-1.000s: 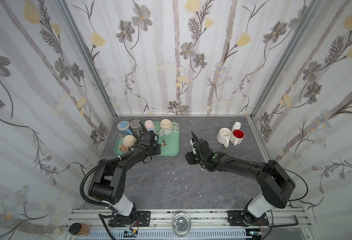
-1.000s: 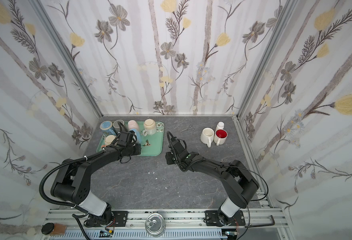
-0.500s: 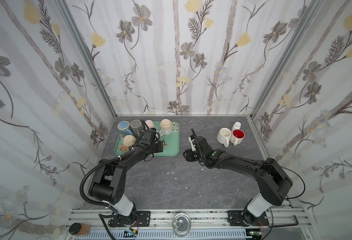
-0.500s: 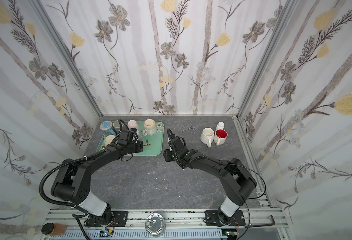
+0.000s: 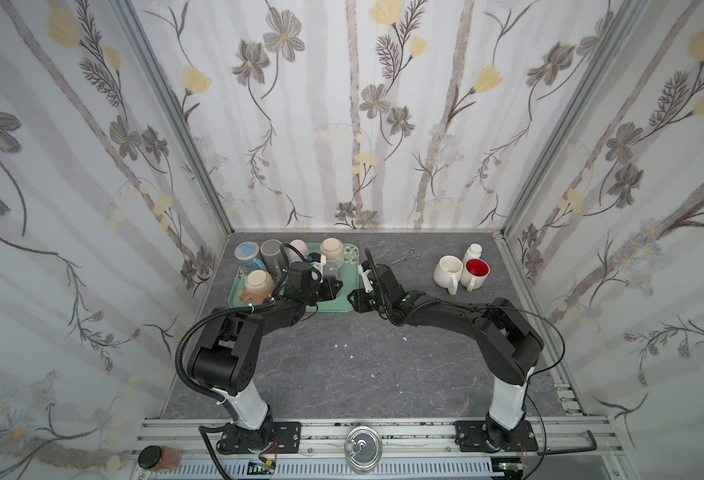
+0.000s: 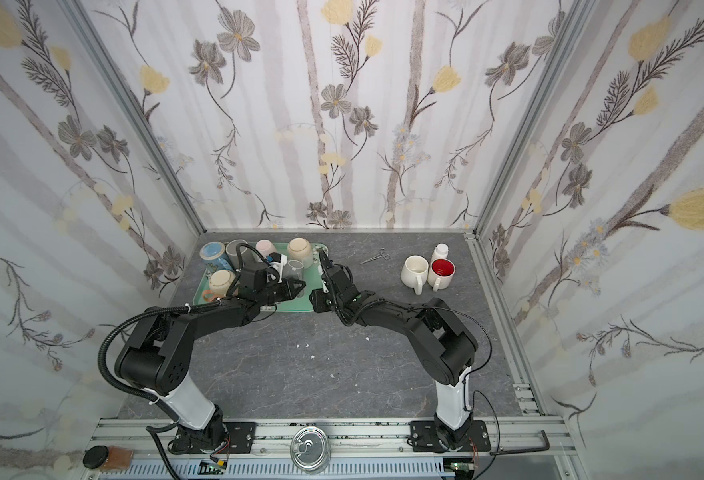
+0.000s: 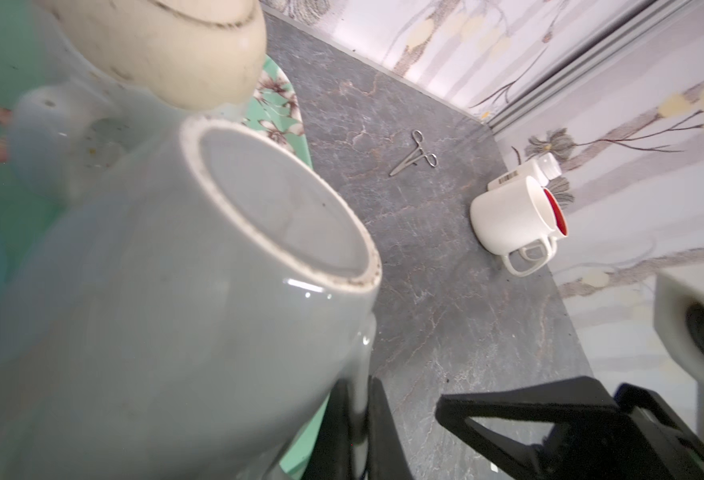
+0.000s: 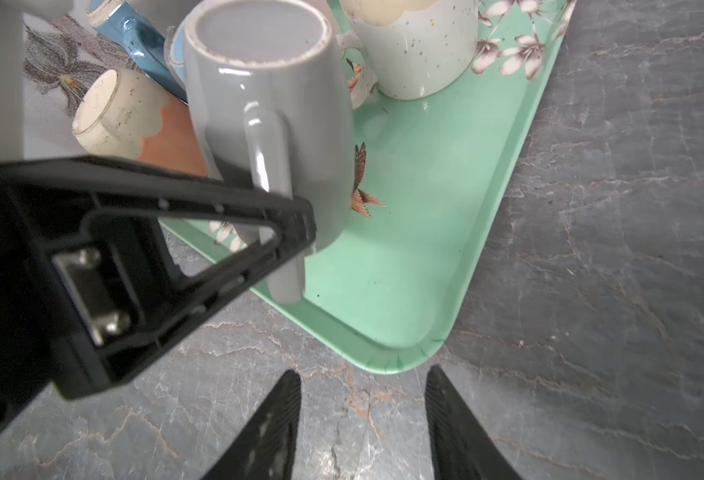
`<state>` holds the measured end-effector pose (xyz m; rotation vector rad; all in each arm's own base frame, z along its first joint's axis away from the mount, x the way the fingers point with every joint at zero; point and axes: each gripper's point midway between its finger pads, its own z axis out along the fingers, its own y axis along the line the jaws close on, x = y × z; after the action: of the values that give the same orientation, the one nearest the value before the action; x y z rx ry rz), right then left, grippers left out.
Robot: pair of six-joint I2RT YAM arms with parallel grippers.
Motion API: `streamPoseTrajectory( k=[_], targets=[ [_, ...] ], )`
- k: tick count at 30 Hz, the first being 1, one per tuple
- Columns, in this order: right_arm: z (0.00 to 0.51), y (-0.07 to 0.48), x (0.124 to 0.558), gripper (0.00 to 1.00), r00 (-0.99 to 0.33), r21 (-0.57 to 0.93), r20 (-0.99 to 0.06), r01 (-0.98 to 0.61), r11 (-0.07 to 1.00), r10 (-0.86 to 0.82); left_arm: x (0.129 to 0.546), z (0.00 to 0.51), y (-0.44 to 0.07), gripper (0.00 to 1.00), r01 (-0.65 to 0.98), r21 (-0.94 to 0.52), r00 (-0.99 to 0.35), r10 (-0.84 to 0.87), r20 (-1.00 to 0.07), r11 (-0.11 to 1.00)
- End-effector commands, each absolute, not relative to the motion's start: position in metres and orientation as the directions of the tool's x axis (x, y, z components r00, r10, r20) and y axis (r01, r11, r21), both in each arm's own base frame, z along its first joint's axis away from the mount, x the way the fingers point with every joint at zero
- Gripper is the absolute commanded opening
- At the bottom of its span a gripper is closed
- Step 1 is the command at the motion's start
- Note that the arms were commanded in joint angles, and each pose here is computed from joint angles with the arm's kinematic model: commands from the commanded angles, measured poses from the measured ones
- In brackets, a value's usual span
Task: Turn the mug right side up
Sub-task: 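Lift the grey mug with the left gripper while the right gripper approaches its handle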
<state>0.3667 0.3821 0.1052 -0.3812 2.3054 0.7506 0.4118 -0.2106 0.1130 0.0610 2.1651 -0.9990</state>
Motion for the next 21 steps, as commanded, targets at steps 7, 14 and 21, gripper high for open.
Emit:
streamPoseTrajectory(
  k=[7,14,21],
  targets=[
    [0.096,0.378,0.385,0.49,-0.713,0.363,-0.698,-0.434,0.825,-0.068,0.419,0.14,-0.237,0.0,0.537,-0.65,-0.62,-0.27,-0.736,0.538],
    [0.09,0.374,0.389,0.49,-0.719,0.36,-0.692,-0.415,0.835,-0.059,0.419,0.118,-0.233,0.03,0.517,-0.665,-0.641,-0.271,-0.718,0.539],
    [0.091,0.368,0.395,0.49,-0.723,0.364,-0.689,-0.401,0.841,-0.047,0.41,0.107,-0.218,0.17,0.485,-0.667,-0.644,-0.285,-0.71,0.566]
  ],
)
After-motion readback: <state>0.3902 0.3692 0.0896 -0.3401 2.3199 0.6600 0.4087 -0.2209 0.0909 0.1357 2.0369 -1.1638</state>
